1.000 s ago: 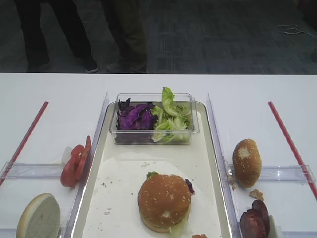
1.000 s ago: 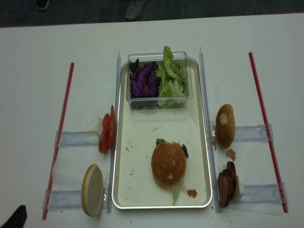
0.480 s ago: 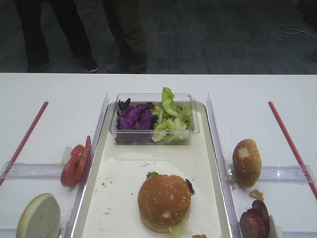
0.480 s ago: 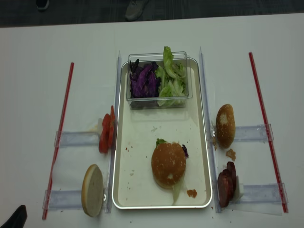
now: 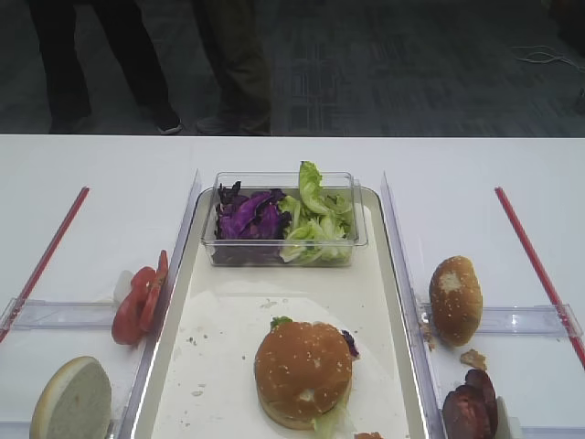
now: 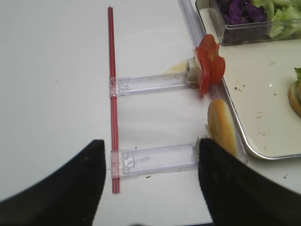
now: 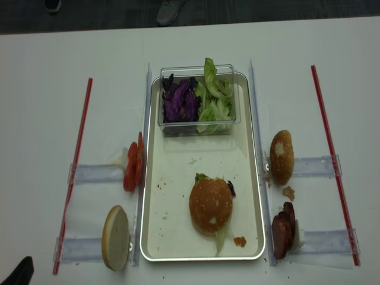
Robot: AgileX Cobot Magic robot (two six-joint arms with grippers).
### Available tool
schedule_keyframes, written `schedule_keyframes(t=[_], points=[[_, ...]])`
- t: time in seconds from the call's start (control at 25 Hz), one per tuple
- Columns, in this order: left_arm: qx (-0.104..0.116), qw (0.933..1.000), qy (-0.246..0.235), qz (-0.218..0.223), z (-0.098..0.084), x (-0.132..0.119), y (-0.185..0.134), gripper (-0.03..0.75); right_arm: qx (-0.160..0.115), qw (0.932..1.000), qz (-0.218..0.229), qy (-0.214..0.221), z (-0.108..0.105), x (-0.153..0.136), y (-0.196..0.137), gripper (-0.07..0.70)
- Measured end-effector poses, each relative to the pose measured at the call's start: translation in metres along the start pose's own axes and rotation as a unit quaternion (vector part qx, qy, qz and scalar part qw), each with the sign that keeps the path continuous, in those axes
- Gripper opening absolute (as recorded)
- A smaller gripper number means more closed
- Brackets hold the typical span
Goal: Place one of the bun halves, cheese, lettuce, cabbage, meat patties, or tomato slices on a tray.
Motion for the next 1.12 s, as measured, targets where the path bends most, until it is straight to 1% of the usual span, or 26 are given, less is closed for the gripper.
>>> schedule_keyframes(t=[1.12], points=[[0.0,1.0,0.0,0.0,0.0,0.0,0.0,0.41,0.0,1.0,0.0,0.0,0.0,0.0,0.0,0.498]])
Point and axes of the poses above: a point on each arm's last joint axis where the gripper is mounted, x pointing back along that axis away from the gripper, z along the wrist's bending axis when the last joint is at zero, y = z × x, the point moved 7 cm from there along -x, pointing out along that axis toward the gripper, and after that the axes turned 13 degrees about -x, right-handed, at the moved point
